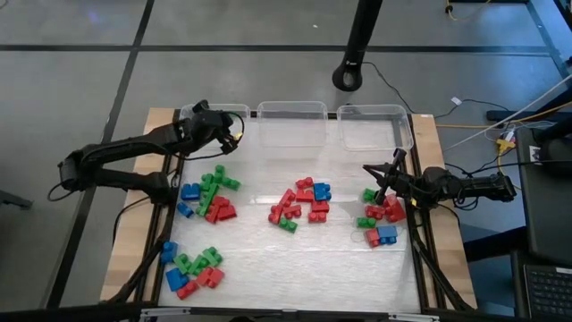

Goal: Sort blocks
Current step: Put the green game piece into the left transparent bin

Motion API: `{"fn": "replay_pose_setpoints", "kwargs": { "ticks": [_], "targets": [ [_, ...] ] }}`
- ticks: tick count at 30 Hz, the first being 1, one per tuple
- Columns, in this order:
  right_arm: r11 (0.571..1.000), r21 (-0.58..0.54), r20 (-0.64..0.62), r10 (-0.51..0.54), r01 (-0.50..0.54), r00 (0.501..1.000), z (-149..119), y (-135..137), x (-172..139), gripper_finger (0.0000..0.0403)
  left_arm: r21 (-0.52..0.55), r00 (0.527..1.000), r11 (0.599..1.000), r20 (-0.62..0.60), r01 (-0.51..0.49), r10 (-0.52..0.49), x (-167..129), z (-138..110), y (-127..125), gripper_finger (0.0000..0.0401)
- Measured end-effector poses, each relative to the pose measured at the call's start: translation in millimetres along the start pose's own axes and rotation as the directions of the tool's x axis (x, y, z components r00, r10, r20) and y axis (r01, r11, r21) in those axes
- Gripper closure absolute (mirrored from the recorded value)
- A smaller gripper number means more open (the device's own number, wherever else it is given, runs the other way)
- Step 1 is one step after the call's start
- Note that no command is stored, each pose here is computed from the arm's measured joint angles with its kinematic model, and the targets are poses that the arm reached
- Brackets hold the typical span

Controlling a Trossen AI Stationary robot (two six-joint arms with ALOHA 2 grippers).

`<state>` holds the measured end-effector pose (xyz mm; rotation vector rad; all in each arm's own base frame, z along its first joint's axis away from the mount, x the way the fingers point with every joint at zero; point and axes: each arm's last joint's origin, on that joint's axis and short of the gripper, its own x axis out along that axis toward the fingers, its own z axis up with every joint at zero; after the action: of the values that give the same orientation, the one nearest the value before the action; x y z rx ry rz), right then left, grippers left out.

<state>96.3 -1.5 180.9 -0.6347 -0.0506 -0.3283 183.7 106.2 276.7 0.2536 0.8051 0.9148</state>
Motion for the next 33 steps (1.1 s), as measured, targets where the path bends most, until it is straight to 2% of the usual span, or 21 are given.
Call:
{"fn": "replay_pose_setpoints", "kwargs": {
  "ticks": [6, 11, 14, 16, 19, 21, 28, 33],
  "targets": [
    [1.000, -0.001, -0.003, 0.002, -0.002, 1.000, -0.3, 0.2, 0.0, 0.0384, -0.038, 1.000, 0.999, -0.018, 0.004, -0.005, -0.4, -2.0, -0.4, 0.0263],
    [1.000, -0.001, -0.003, 0.002, -0.002, 1.000, -0.3, 0.2, 0.0, 0.0384, -0.066, 0.996, 0.998, -0.089, 0.017, -0.023, -8.7, -0.7, 5.4, 0.0202],
    [1.000, -0.001, -0.003, 0.002, -0.002, 1.000, -0.3, 0.2, 0.0, 0.0384, -0.105, 0.988, 0.987, -0.080, 0.121, -0.129, -22.4, 7.7, 10.1, 0.0178],
    [1.000, -0.001, -0.002, 0.002, -0.002, 1.000, -0.3, 0.2, 0.0, 0.0384, -0.133, 0.965, 0.958, -0.026, 0.254, -0.260, -32.9, 14.2, 9.2, 0.0170],
    [1.000, -0.001, -0.003, 0.002, -0.002, 1.000, -0.3, 0.2, 0.0, 0.0384, -0.101, 0.877, 0.871, 0.061, 0.481, -0.477, -47.2, 19.3, -1.1, 0.0167],
    [1.000, -0.002, -0.003, 0.003, -0.003, 1.000, -0.3, 0.3, 0.0, 0.0384, -0.059, 0.824, 0.822, 0.069, 0.566, -0.562, -53.9, 18.7, -11.3, 0.0166],
    [1.000, -0.007, -0.018, -0.001, 0.001, 1.000, -1.2, 0.5, 0.0, 0.0384, 0.041, 0.742, 0.741, -0.029, 0.670, -0.670, -61.9, 3.3, -52.0, 0.0166],
    [1.000, -0.009, -0.022, -0.002, 0.001, 1.000, -1.6, 0.7, 0.0, 0.0384, 0.025, 0.725, 0.728, -0.128, 0.685, -0.677, -55.6, -11.1, -76.1, 0.0166]
  ]
}}
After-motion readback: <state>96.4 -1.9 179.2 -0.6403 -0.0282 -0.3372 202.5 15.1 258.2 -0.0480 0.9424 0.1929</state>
